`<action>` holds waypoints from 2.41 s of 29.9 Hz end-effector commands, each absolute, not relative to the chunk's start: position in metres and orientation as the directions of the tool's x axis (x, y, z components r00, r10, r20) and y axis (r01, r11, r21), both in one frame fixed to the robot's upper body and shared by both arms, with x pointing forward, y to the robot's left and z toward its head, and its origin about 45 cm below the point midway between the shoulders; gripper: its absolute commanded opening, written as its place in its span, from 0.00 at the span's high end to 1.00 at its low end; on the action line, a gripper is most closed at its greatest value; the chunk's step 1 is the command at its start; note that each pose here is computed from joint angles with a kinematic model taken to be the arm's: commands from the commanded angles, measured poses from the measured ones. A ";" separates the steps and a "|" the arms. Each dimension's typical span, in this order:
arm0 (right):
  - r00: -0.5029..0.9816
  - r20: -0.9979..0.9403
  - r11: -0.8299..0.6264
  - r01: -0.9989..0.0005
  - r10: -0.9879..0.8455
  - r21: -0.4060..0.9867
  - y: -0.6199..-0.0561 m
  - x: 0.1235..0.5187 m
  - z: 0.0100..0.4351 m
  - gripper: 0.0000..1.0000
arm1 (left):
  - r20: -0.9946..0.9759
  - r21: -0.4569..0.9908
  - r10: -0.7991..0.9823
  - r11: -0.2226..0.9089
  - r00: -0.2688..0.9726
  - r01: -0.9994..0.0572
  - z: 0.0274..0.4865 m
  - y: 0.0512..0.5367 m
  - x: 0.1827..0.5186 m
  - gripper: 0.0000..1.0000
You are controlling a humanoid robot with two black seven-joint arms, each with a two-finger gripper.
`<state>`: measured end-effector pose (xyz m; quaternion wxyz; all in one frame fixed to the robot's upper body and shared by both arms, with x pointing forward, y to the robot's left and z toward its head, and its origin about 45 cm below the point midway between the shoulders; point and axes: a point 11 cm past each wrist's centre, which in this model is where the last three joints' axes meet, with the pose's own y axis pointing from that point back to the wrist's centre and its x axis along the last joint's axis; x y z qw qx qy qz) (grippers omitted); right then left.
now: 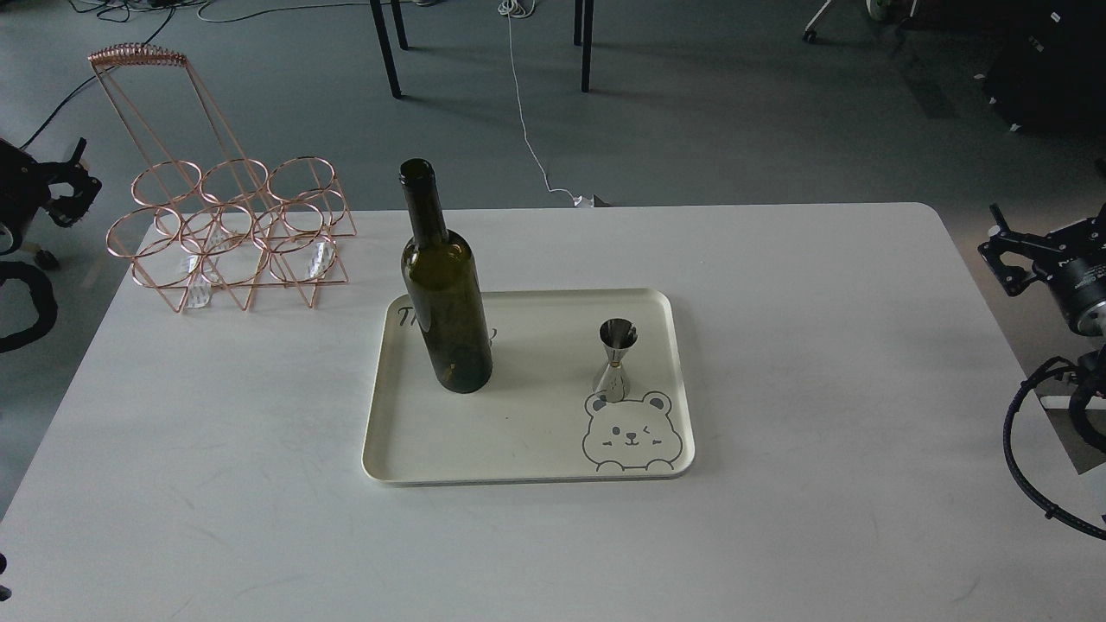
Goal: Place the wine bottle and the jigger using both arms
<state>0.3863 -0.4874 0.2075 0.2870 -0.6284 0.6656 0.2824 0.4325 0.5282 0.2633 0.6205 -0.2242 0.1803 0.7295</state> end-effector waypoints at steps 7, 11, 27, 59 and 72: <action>-0.033 -0.728 0.040 -0.999 -0.684 0.007 -0.487 0.388 0.214 0.01 | -0.557 -0.047 0.820 -0.188 -0.131 -0.981 0.266 0.531 0.431 0.01; -0.008 -0.718 0.013 -1.000 -0.696 -0.002 -0.484 0.388 0.222 0.01 | -0.562 -0.042 0.817 -0.182 -0.127 -0.982 0.262 0.526 0.433 0.01; 0.425 -0.253 -0.444 -0.896 -0.869 0.023 -0.407 0.377 0.295 0.01 | -0.556 0.010 0.814 -0.193 -0.166 -0.981 0.238 0.531 0.419 0.01; 0.415 0.851 -0.744 -0.446 0.321 0.497 -0.217 0.302 0.169 0.02 | -0.545 0.012 0.820 -0.197 -0.172 -0.980 0.239 0.535 0.416 0.01; 0.327 0.864 -0.741 -0.450 0.383 0.498 -0.180 0.338 0.159 0.07 | -0.544 0.009 0.821 -0.202 -0.174 -0.979 0.240 0.537 0.416 0.01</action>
